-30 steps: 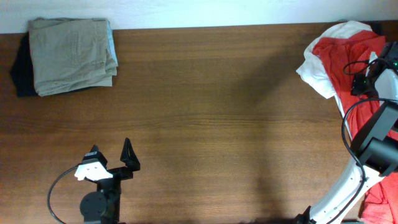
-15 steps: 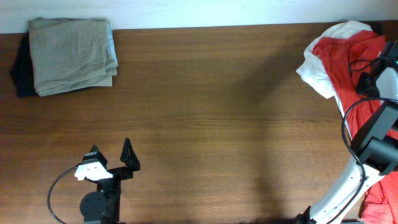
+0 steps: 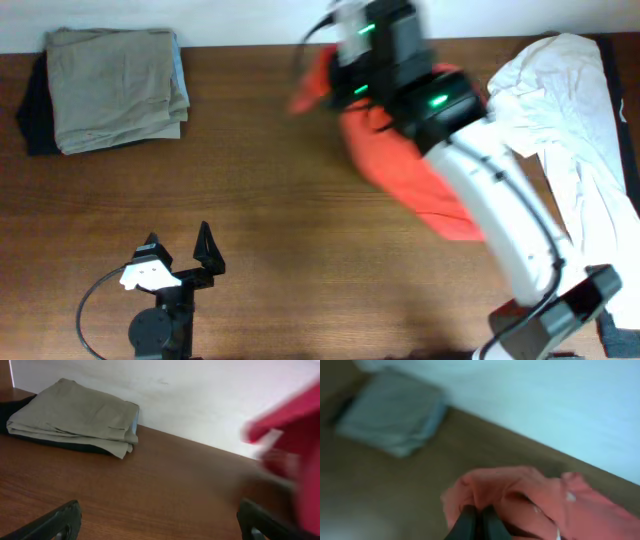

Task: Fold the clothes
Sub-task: 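Grasp the red T-shirt with the right gripper and drag it to table center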

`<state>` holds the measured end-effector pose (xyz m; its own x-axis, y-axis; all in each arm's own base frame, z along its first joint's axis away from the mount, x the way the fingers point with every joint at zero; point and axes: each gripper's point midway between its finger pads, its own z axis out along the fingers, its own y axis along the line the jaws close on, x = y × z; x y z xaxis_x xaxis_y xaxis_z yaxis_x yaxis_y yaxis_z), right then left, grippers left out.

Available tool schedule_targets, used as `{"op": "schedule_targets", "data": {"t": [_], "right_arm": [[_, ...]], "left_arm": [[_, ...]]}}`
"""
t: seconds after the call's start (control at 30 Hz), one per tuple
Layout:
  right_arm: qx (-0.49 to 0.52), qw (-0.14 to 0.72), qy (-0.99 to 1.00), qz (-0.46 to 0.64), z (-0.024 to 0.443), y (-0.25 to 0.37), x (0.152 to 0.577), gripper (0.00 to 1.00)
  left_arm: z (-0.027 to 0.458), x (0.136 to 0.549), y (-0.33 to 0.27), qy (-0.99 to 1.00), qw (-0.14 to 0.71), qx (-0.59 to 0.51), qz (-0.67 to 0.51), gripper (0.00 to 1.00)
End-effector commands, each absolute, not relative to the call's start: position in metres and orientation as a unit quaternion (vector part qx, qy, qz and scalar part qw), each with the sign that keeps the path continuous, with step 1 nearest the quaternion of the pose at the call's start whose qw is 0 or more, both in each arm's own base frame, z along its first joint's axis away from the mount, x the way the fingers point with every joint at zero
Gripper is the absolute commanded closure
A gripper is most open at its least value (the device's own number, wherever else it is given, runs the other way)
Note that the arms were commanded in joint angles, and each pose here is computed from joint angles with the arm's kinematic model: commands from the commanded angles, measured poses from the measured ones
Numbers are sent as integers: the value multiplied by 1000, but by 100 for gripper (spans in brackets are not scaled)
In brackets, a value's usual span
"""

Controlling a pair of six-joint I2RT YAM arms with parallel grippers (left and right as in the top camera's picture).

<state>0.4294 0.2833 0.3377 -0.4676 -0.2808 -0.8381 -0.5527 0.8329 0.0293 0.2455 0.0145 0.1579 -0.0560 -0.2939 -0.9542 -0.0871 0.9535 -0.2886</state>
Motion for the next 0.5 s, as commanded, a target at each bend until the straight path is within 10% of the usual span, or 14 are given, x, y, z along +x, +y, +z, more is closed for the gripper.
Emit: {"op": "schedule_targets", "data": {"t": [0.0,0.2,0.23,0.27,0.47], "right_arm": [[-330,456,799,210,359,369,362,96],[-345,486,771,223,423,377,322,94],[-339,485,776,218,421,370,329,59],[-333,480,784,209,415,363,338,0],[-234,425,867,118,375,246,405,1]], "left_arm": [[156,245,16,723,674,-133,-73,1],[156,245,16,723,674,-133,-73,1],[156,245,16,723,674,-133,-73,1],[156,245,16,723,674,-133,-73,1],[156,245,16,723,674,-133,-73,1]]}}
